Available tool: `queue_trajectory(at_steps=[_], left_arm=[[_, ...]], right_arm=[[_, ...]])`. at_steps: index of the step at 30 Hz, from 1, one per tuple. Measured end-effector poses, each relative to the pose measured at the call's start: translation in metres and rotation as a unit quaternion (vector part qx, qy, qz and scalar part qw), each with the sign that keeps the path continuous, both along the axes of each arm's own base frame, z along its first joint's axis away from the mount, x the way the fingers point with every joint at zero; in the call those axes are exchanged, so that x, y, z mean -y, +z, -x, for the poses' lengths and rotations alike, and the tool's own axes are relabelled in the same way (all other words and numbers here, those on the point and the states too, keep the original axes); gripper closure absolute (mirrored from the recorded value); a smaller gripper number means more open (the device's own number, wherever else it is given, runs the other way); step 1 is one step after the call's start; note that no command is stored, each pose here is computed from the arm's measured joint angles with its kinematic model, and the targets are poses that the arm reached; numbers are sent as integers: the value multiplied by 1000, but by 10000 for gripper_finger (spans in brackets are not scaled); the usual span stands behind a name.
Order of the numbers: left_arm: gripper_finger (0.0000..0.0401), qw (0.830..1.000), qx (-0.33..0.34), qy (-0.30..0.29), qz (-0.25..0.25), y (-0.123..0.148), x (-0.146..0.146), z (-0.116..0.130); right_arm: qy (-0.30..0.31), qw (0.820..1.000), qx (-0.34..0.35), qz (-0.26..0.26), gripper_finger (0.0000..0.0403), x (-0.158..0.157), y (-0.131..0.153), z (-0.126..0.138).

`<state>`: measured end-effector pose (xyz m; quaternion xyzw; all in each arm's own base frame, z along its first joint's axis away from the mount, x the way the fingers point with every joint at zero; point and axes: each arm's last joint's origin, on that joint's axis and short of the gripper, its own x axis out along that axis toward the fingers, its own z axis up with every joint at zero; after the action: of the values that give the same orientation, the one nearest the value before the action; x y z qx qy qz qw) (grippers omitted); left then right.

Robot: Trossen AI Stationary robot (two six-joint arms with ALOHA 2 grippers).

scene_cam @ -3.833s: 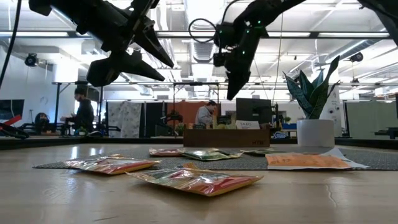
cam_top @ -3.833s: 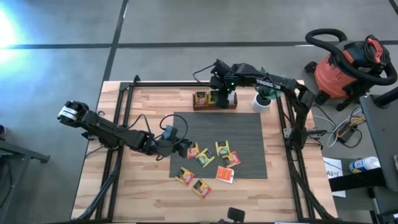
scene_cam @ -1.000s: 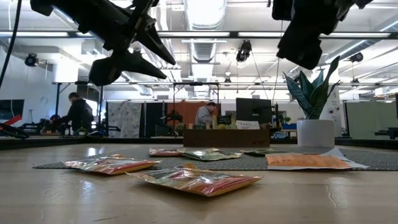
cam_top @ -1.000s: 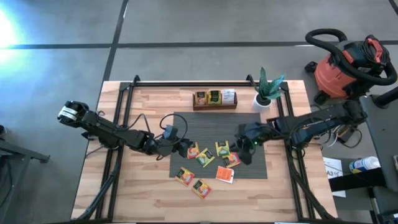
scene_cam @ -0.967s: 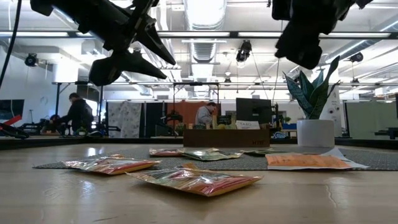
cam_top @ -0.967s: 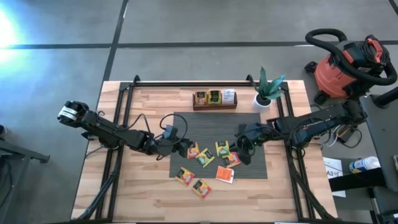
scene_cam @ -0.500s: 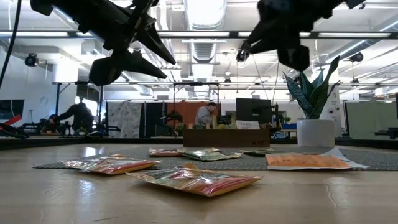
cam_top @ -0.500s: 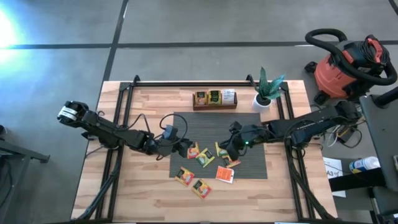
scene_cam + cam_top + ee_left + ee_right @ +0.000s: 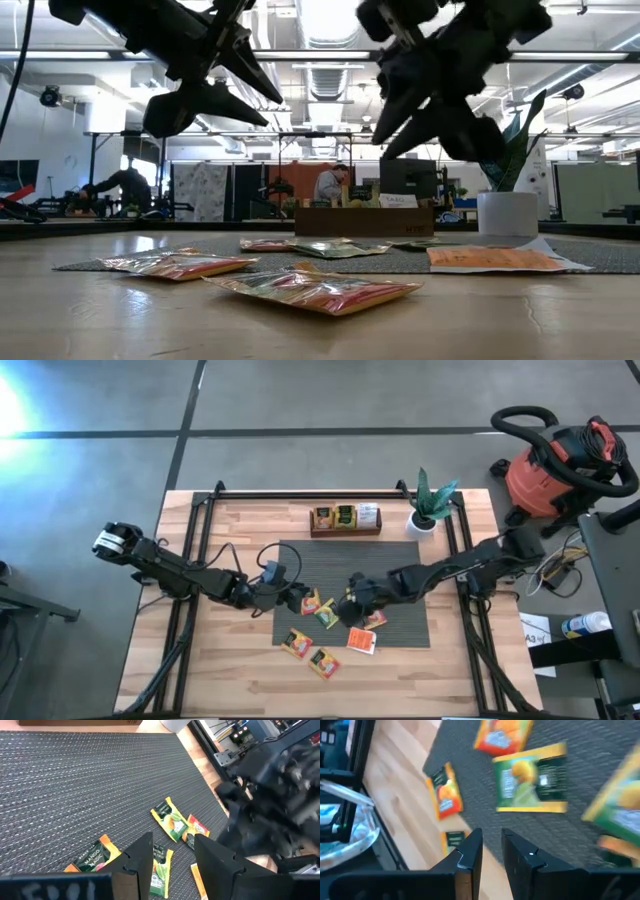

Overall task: Pick & Place Tea
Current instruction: Put the yellow tea bag into the middle section of the wooden organizer

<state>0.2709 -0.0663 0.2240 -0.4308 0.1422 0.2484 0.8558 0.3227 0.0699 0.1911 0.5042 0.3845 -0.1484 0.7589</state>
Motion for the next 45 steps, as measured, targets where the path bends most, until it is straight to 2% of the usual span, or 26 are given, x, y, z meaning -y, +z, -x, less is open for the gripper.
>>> queue_trajectory(at_steps=[5, 11, 18, 23, 31, 34, 38, 43, 45], left_arm=[[263, 1000, 0, 0, 0, 0, 0, 0], [263, 1000, 0, 0, 0, 0, 0, 0], [263, 1000, 7, 6, -2, 2, -1, 0], [263, 1000, 13, 7, 1, 2, -1, 0], [263, 998, 33, 19, 46, 4, 0, -1], [263, 997, 45, 19, 55, 5, 1, -2], [263, 996, 61, -16, 64, 9, 4, -6], [263, 997, 35, -35, 61, 0, 6, -9], [263, 997, 15, -60, 51, -7, 7, -11]], right_arm=[[11, 1000, -22, 6, 333, -8, -6, -18], [43, 993, -101, 52, 333, -4, -17, -20], [152, 978, -98, 99, 333, 1, -15, -20], [178, 971, -105, 121, 330, 13, -19, -13], [205, 962, -87, 159, 284, 37, -19, -15], [207, 964, -70, 152, 259, 45, -17, -18], [199, 967, -65, 144, 234, 55, -18, -20], [191, 969, -59, 145, 220, 60, -18, -22], [191, 969, -58, 144, 219, 60, -18, -22]])
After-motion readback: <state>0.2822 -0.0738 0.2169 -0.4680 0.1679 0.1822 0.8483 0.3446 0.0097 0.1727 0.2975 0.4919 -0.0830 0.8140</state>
